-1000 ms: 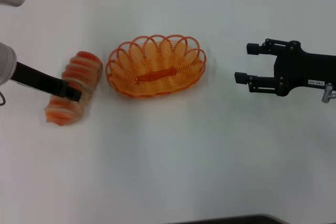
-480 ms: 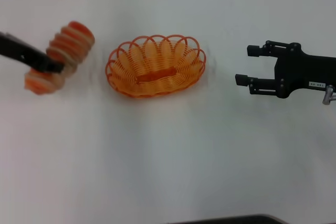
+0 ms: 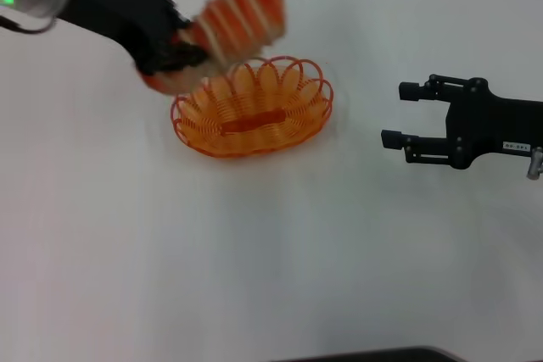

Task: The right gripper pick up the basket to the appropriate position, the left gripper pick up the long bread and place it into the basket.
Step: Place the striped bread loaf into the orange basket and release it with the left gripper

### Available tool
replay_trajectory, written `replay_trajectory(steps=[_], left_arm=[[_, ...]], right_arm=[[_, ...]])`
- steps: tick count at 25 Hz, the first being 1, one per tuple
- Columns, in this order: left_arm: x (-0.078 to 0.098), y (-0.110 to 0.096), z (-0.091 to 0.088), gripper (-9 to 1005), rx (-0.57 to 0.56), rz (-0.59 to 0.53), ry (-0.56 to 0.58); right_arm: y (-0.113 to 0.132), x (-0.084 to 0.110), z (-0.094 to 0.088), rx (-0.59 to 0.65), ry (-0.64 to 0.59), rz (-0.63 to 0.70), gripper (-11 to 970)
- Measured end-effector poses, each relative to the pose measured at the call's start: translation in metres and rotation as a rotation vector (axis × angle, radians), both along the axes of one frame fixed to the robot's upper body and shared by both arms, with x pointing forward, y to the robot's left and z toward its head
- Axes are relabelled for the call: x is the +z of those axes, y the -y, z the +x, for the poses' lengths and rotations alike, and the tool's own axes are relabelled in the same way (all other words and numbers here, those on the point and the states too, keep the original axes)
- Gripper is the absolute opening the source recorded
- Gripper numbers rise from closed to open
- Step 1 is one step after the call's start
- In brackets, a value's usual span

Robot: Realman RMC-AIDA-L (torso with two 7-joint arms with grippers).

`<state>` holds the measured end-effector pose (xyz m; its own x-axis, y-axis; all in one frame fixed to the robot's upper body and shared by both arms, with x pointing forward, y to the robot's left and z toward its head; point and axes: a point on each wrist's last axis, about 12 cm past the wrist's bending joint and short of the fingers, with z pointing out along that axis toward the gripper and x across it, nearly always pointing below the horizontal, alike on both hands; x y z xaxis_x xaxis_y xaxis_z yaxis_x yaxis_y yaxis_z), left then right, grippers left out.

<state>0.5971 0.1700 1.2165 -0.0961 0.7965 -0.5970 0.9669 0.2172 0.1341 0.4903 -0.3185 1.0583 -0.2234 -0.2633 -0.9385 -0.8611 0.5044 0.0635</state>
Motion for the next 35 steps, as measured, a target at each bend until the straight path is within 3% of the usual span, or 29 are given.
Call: replay_trajectory(steps=[4,9,13,21,30,35], left_arm=[[-0.021,0.030,0.002,254,-0.090,0.034,-0.033],[-0.054,0.055,0.002,252,-0.119,0.084,-0.012],[-0.064,0.059,0.002,256,-0.107,0.092,-0.002],[-0.066,0.053,0.002,264,-0.049,0.059,0.025],[-0.065,0.041,0.003,744,-0.006,0.040,0.003],[-0.059,0.003,0.004,917,0.134,-0.163,-0.033]], right_arm=[[0.000,-0.001,-0.004,0.004,-0.006,0.007,798],[0.000,-0.002,-0.008,0.011,-0.012,0.018,798],[0.001,-0.002,-0.009,0.015,-0.013,0.021,798],[0.000,-0.001,-0.007,0.017,-0.009,0.018,798],[-0.001,0.001,-0.004,0.018,-0.003,0.018,798],[0.000,0.002,-0.003,0.009,0.008,0.021,798]])
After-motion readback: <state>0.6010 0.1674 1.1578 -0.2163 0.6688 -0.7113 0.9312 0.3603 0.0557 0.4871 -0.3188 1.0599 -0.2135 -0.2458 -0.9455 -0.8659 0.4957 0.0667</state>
